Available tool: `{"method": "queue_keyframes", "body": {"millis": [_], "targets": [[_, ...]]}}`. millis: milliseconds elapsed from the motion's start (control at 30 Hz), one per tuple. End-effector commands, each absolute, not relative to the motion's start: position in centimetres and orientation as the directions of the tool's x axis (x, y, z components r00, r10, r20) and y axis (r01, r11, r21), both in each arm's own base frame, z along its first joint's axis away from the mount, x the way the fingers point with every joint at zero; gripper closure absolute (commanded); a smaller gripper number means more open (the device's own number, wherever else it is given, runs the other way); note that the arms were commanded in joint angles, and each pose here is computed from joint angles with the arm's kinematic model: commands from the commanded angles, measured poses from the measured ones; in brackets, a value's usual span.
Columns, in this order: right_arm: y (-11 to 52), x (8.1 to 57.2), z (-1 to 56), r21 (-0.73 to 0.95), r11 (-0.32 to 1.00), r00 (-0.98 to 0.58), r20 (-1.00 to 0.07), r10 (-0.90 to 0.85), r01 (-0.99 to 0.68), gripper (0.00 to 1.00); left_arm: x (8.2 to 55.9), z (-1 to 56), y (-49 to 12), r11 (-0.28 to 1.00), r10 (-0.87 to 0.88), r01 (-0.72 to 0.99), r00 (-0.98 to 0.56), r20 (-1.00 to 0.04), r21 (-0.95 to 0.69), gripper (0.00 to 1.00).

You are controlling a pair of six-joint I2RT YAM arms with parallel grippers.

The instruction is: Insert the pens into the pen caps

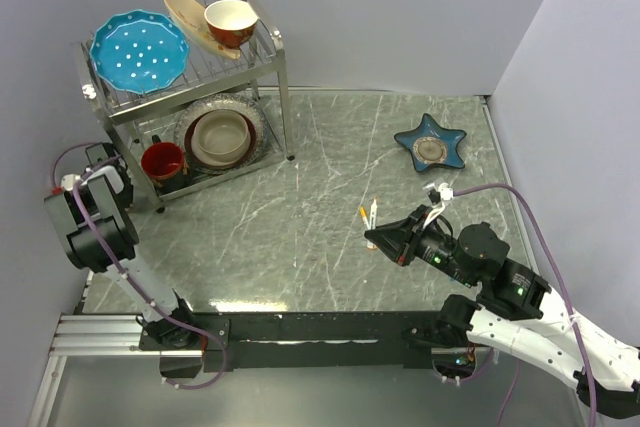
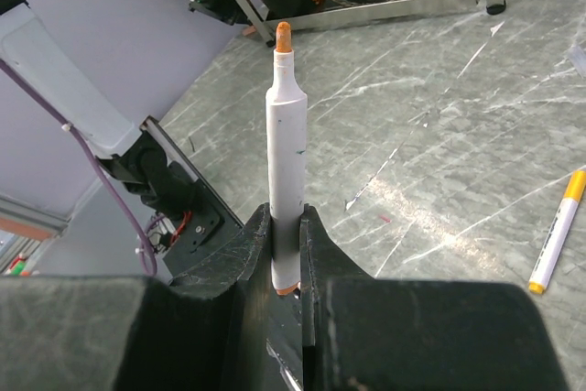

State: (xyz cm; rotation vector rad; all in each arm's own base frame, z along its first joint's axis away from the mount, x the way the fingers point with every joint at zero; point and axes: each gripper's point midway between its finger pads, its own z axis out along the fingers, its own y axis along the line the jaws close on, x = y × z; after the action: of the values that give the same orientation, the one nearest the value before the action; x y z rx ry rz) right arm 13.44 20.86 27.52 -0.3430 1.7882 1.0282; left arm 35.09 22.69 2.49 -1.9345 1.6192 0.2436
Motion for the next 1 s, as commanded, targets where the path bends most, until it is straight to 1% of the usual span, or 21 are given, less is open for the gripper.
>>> {"method": "queue_keyframes", "body": {"millis": [0, 200, 400, 533, 633, 700, 733, 833, 867, 900, 933, 967], "targets": [[20.5, 13.4, 30.2, 0.482, 0.576, -0.407, -0.874, 0.264, -0.66, 1.0, 35.3, 2.5, 22.2, -0.081, -0.832, -0.947, 0.236, -0.503, -0.31, 0.99], [20.7, 12.8, 30.7, 0.495, 0.545, -0.416, -0.868, 0.272, -0.677, 1.0, 30.7, 0.6, 18.3, -0.161, -0.843, -0.958, 0.258, -0.472, -0.237, 0.99], [19.9, 11.8, 30.8, 0.521, 0.522, -0.434, -0.853, 0.291, -0.675, 1.0, 27.0, 2.1, 17.0, -0.193, -0.806, -0.951, 0.295, -0.514, -0.243, 0.99], [19.3, 11.5, 30.8, 0.531, 0.518, -0.434, -0.847, 0.307, -0.671, 1.0, 27.3, 5.5, 17.2, -0.138, -0.778, -0.927, 0.319, -0.542, -0.348, 0.99], [19.3, 11.3, 30.9, 0.537, 0.508, -0.435, -0.844, 0.314, -0.674, 1.0, 27.4, 7.1, 17.9, -0.084, -0.756, -0.937, 0.282, -0.59, -0.339, 0.99], [19.4, 11.3, 30.8, 0.537, 0.504, -0.438, -0.844, 0.31, -0.677, 1.0, 27.6, 7.7, 18.4, -0.034, -0.746, -0.951, 0.228, -0.625, -0.306, 0.96], [19.4, 11.2, 30.8, 0.536, 0.504, -0.441, -0.844, 0.307, -0.677, 1.0, 27.5, 7.5, 18.7, -0.028, -0.745, -0.957, 0.212, -0.632, -0.289, 0.91], [19.3, 11.2, 30.9, 0.531, 0.505, -0.436, -0.847, 0.304, -0.68, 1.0, 28.0, 6.8, 19.1, 0.012, -0.769, -0.967, 0.155, -0.62, -0.256, 0.8], [19.3, 11.2, 31.1, 0.529, 0.505, -0.433, -0.849, 0.304, -0.682, 1.0, 28.4, 6.7, 19.5, 0.03, -0.774, -0.965, 0.143, -0.617, -0.261, 0.79], [19.1, 11.2, 31.1, 0.524, 0.511, -0.427, -0.852, 0.304, -0.682, 1.0, 29.0, 6.7, 19.4, 0.072, -0.779, -0.964, 0.105, -0.618, -0.254, 0.75], [19.1, 11.2, 31.1, 0.521, 0.514, -0.426, -0.854, 0.3, -0.681, 1.0, 29.2, 6.2, 19.3, 0.097, -0.784, -0.965, 0.077, -0.616, -0.244, 0.73], [18.9, 11.3, 31.3, 0.52, 0.519, -0.421, -0.854, 0.305, -0.679, 1.0, 30.0, 6.5, 19.5, 0.123, -0.777, -0.955, 0.077, -0.625, -0.271, 0.72]]}}
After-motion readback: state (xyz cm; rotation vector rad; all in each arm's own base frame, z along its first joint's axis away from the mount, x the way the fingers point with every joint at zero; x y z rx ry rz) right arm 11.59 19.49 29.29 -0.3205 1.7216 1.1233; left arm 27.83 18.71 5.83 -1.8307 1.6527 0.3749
